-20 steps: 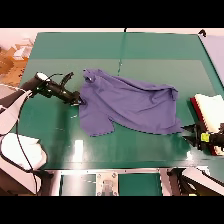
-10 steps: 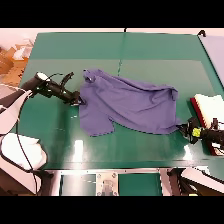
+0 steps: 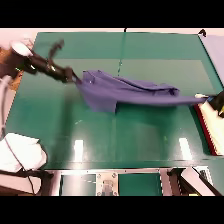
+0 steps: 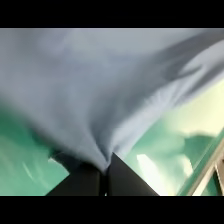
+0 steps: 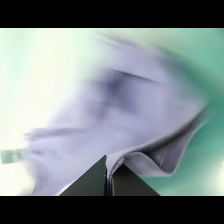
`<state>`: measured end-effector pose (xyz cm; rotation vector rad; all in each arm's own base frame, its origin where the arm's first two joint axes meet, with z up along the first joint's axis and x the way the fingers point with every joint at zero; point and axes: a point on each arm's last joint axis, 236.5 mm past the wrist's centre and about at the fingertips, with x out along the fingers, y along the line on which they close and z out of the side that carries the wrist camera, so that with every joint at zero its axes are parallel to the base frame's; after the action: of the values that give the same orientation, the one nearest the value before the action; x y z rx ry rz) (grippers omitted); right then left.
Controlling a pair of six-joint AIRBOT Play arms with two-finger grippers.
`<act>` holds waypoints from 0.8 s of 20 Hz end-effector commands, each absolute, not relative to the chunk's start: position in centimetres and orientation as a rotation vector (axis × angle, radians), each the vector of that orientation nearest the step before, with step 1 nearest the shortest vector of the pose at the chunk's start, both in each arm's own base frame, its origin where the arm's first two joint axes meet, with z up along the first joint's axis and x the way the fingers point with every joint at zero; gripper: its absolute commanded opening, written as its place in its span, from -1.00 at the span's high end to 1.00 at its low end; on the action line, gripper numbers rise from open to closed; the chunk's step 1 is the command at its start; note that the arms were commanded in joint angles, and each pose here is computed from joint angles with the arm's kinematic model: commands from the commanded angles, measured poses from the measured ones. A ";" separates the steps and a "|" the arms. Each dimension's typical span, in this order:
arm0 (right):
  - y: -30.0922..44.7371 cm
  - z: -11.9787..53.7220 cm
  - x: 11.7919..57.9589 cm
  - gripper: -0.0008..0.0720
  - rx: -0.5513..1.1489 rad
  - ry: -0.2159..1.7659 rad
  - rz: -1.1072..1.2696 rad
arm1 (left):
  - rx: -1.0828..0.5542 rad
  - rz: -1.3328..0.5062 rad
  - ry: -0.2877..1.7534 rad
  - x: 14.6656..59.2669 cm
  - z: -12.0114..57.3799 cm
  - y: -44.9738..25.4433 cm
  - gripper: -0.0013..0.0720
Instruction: Fold the shirts.
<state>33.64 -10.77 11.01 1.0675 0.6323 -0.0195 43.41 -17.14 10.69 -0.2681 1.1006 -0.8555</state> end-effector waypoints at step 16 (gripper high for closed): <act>0.3 53.1 25.0 0.94 0.360 -0.201 0.178 | 0.130 -0.425 -0.132 23.7 54.5 -9.9 0.90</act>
<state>24.41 1.54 54.91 0.3939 -0.2711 0.2657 22.27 -11.44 56.19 0.1253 -0.1943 -0.4963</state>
